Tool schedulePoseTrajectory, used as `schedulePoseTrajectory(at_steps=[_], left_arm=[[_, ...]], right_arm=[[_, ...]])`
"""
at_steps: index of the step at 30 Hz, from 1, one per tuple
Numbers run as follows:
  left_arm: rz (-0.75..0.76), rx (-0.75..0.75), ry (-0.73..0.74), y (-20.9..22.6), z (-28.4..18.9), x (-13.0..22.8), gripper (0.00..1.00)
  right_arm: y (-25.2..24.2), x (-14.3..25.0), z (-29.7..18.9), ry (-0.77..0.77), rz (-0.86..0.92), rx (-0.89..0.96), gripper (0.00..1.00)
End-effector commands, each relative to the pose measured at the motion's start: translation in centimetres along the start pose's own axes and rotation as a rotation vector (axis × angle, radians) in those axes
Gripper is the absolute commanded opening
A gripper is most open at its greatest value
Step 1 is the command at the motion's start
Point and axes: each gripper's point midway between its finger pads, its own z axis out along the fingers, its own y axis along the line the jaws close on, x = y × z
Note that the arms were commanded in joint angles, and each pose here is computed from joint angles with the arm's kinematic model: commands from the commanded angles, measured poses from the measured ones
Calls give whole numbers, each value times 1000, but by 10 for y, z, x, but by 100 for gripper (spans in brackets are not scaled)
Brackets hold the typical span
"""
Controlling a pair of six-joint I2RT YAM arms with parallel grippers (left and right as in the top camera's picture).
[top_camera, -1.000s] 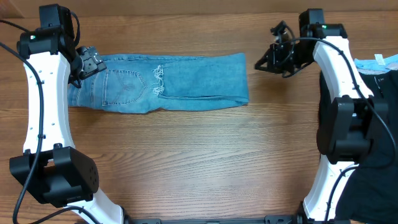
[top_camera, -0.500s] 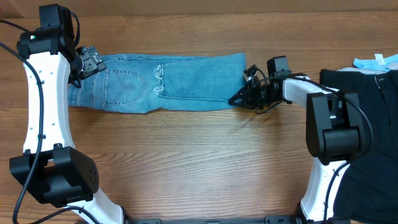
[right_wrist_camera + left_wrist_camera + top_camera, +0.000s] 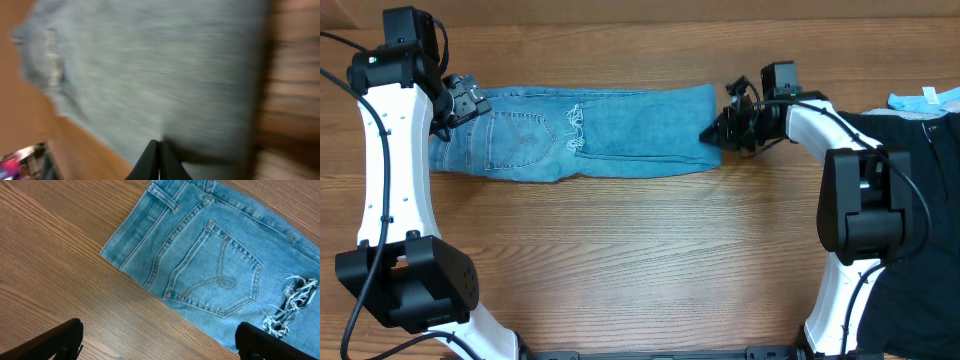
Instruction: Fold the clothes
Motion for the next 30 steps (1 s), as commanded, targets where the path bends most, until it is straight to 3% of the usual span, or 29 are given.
schedulePoseTrajectory(at_steps=[1,5,10,15,22,28,30], left_arm=[[-3,-15,-2,3,2,-1,100],[-3,-15,-2,3,2,-1,100],[-3,-15,-2,3,2,-1,100],[-3,-15,-2,3,2,-1,100],[-3,-15,-2,3,2,-1,100],[-3,-15,-2,3,2,-1,100],[-3,-15,-2,3,2,-1,100]], right_arm=[[-38,11,1,-14,-4,169,4],[-32,6,2,-31,-24,139,4],[39,-70,-37,-198,-184,-1,4],[9,-77,-27,-222,-167,119,4],[-33,-58,20,-128,-104,137,4],[47,-123,-36,-281,-252,36,4],[48,-129,-38,-304,-267,46,4]])
